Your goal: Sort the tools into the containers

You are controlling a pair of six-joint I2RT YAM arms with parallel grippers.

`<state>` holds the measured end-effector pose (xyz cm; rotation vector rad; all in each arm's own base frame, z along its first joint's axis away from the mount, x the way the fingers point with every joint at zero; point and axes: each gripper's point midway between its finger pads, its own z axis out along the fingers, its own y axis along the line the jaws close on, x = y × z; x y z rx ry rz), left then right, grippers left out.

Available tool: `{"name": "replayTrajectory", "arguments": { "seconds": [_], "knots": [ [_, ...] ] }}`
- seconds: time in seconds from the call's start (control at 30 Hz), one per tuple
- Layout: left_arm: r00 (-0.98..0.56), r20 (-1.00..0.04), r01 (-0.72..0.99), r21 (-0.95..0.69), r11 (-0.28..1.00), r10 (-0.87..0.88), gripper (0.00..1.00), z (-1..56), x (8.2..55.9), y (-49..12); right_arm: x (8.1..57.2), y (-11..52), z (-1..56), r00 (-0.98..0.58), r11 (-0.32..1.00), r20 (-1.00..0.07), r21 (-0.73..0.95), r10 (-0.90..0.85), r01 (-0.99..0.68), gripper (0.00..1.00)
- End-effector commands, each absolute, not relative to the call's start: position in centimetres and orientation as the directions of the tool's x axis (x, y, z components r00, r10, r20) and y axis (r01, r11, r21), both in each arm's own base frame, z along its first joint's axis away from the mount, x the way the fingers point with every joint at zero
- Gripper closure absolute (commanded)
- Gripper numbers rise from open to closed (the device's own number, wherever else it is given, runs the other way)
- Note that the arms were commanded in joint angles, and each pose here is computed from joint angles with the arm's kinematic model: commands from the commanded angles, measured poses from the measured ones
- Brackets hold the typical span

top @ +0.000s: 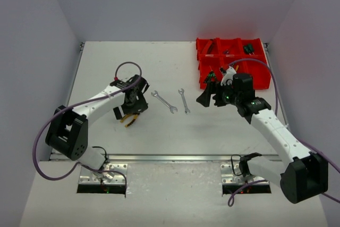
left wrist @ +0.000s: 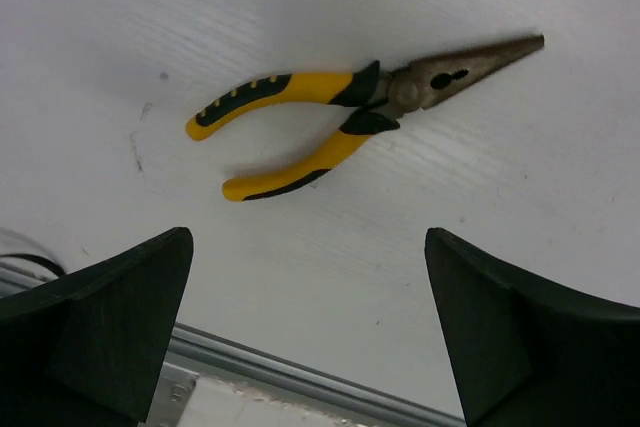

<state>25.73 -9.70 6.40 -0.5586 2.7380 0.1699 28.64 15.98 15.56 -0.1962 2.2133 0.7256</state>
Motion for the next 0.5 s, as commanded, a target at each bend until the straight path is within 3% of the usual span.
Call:
{"name": "replayTrajectory", "arguments": {
  "seconds": [0.0, 0.27, 0.37, 0.47],
  "knots": [
    [-0.503, -0.495, -0.787, -0.077, 0.612, -0.709, 0.0, 10.7, 27.6, -7.8, 29.2, 15.8, 16.7, -0.631, 0.826, -0.77, 0.413, 0.091, -0.384, 0.01],
    [-0.162, -0.391, -0.97, -0.105, 0.218, -0.906, 0.0, 9.3, 28.8, -5.1, 28.8, 15.8, 17.2, -0.609, 0.816, -0.786, 0.417, 0.102, -0.401, 0.01],
    [-0.104, -0.305, -0.982, -0.122, 0.147, -0.947, 0.01, 7.7, 29.0, -5.1, 28.6, 16.1, 17.2, -0.611, 0.804, -0.784, 0.43, 0.108, -0.411, 0.01],
    [-0.025, -0.309, -0.985, -0.153, 0.075, -0.951, 0.04, 6.3, 29.2, -4.4, 28.5, 16.3, 17.4, -0.611, 0.796, -0.784, 0.439, 0.113, -0.416, 0.01]
  ]
}}
